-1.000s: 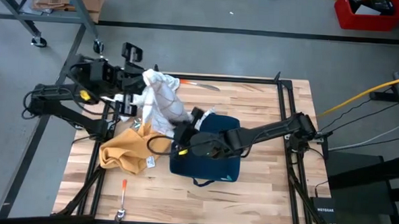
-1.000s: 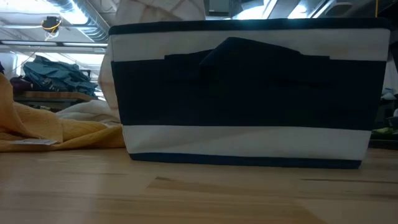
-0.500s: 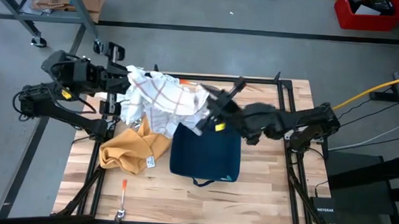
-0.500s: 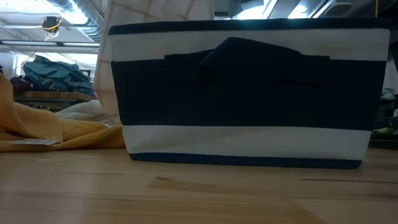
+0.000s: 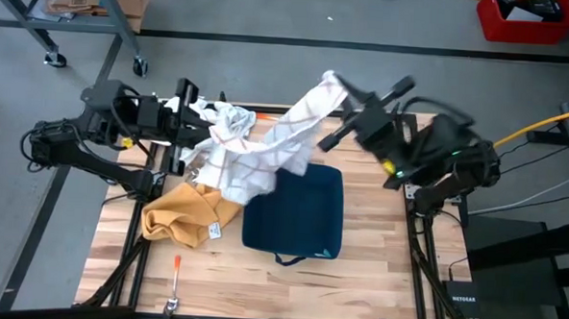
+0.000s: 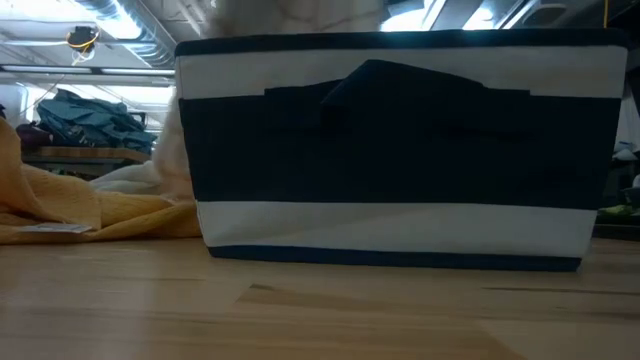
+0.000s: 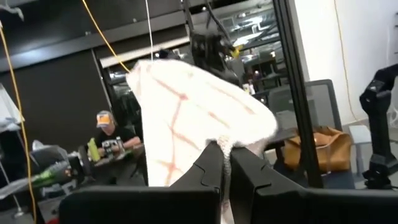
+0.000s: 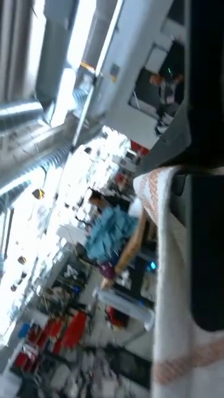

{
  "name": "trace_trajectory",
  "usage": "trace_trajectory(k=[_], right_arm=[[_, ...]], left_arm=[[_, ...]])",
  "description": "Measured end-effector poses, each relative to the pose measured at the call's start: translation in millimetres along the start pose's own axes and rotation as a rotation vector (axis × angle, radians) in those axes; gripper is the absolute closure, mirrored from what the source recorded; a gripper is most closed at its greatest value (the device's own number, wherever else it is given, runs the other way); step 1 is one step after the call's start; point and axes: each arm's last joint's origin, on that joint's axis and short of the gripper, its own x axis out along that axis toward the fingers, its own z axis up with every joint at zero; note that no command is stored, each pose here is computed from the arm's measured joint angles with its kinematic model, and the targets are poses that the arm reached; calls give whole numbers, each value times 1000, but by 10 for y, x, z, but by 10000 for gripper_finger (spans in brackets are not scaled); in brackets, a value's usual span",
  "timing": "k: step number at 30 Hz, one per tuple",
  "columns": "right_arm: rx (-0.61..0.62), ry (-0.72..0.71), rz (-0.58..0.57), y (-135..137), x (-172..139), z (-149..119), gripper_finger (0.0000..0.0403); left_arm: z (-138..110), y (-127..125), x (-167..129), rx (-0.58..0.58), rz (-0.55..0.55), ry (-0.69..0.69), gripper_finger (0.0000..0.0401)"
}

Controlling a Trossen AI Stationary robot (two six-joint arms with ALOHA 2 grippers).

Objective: Fold towel
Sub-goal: Fold the white-and-brown checkered towel

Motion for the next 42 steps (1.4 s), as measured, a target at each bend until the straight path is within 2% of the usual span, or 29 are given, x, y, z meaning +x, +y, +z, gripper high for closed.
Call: trace_trajectory(k=[8,13,16,19,22,27,32,36,42], right_arm=[[33,-74,-28,-307,-59,75,402],[108,-70,3,-278,-62,65,403],[129,-16,81,-159,-64,-1,403],[127,54,192,-9,-85,-108,403],[154,92,359,131,-129,-217,403],[302,86,696,272,-211,-282,403],[464,108,1042,397,-297,-306,403],[478,271,1170,592,-346,-437,403],[362,555,1275,986,-418,-735,403]], left_arm=[[-10,-6,5,-20,-14,6,401],[47,-33,1,-123,-142,-68,401],[92,-55,-23,-221,-248,-107,401],[116,-75,-57,-322,-340,-108,401],[120,-96,-66,-426,-424,-89,401],[115,-145,-74,-598,-594,-28,401],[75,-245,-102,-673,-735,70,401],[-78,-357,-98,-692,-766,234,401],[-407,-563,56,-708,-782,502,401]])
